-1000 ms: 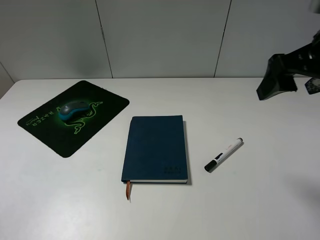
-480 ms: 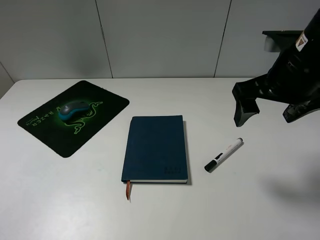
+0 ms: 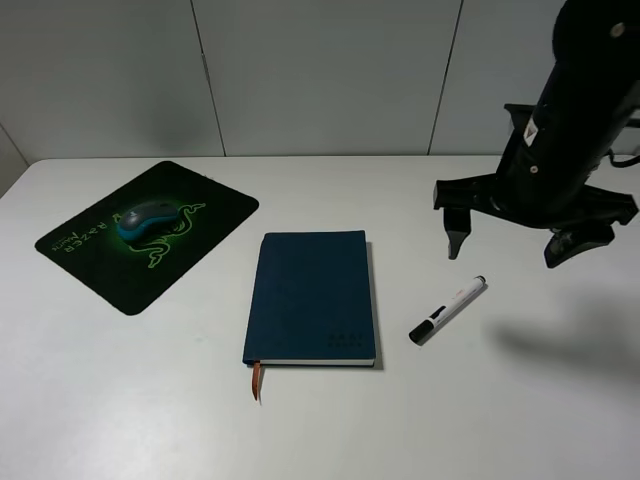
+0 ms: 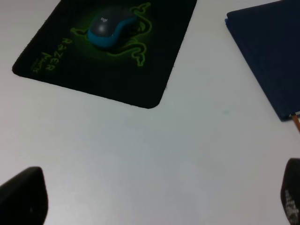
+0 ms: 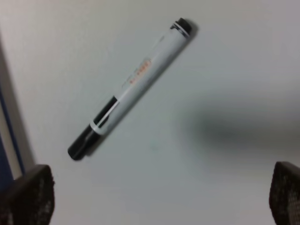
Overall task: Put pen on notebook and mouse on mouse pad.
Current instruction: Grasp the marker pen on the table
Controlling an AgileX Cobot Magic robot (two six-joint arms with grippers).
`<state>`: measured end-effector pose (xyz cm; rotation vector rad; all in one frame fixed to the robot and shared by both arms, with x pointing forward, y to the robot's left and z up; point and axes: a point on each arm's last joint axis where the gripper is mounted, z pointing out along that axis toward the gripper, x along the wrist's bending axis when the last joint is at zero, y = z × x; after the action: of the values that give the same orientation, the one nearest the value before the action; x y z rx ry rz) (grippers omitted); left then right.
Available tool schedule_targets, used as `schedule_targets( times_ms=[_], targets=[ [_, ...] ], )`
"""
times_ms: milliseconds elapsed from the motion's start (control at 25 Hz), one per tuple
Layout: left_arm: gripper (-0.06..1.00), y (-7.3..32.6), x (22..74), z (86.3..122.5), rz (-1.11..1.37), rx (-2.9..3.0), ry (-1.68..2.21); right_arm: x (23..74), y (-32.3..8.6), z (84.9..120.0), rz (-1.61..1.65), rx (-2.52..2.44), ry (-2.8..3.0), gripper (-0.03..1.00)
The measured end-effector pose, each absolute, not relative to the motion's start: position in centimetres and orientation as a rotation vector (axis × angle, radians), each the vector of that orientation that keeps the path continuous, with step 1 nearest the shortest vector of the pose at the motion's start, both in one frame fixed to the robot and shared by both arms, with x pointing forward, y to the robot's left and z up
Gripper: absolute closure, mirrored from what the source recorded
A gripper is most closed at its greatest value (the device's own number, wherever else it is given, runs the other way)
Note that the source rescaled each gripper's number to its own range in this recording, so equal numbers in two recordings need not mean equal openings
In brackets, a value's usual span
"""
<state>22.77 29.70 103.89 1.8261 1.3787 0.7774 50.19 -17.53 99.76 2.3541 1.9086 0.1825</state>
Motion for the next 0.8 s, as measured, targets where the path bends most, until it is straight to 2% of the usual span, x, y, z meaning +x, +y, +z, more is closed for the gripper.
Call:
schedule_targets(
  times_ms=[280, 800],
  targets=[
    [-0.06, 29.7, 22.8, 103.9, 0.777, 1.826, 1.379, 52.7, -18.1, 95.6, 0.161, 2.491, 1.862, -0.03],
    [-0.06, 29.7, 22.8, 103.9, 0.777, 1.826, 1.379, 54.5, -18.6, 90.4, 0.075, 2.572, 1.827, -0.03]
  ],
)
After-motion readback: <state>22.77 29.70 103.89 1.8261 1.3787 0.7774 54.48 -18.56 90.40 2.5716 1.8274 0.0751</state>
